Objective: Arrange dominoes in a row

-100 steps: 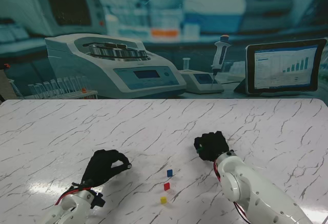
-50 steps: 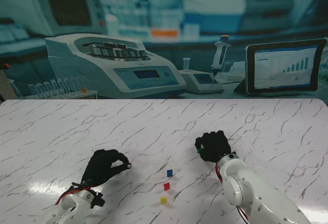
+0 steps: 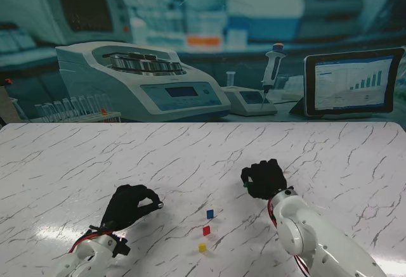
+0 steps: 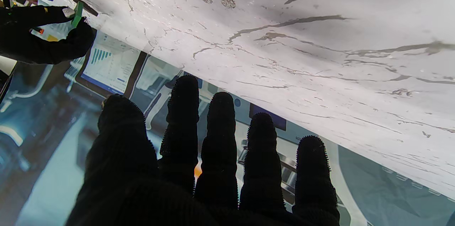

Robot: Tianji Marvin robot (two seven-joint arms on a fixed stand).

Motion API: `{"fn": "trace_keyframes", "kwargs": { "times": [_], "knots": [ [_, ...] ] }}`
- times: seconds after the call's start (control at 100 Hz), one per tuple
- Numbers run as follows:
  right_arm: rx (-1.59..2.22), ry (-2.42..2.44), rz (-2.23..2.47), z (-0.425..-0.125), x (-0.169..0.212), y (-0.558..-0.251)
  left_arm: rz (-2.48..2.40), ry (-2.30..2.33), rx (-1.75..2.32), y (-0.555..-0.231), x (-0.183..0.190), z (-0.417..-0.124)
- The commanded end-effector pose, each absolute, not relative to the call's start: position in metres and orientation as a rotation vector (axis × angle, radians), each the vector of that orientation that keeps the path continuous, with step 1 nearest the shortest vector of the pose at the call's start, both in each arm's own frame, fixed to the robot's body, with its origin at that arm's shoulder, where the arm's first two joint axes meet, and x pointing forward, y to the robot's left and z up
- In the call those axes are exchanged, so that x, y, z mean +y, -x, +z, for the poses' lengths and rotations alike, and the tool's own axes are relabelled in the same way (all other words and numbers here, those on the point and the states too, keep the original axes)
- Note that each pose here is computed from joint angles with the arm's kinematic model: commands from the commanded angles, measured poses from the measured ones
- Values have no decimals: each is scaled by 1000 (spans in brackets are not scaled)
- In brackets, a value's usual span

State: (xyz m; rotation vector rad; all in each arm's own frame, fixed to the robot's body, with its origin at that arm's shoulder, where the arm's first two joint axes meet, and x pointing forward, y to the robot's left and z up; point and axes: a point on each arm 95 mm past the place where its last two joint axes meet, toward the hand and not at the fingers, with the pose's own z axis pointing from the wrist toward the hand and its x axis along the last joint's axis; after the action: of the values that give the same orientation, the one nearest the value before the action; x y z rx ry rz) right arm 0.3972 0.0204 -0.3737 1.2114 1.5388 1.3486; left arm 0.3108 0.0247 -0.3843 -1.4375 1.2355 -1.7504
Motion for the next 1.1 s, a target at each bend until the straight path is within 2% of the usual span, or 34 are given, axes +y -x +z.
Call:
{"fn": "trace_keyframes", "kwargs": {
  "times": [0.0,0.74,1.09],
  "knots": [
    [1541,-1210,1366,-375,25,-393,-1781,1444,1250,-308,20,-386],
    [1469,-1243,1478,-377,35,-383,-1782,1444,1250,-308,20,-386],
    [1508,-1195,1526,-370,53,-374,-1783,1435,1250,-307,20,-386]
  ]
}}
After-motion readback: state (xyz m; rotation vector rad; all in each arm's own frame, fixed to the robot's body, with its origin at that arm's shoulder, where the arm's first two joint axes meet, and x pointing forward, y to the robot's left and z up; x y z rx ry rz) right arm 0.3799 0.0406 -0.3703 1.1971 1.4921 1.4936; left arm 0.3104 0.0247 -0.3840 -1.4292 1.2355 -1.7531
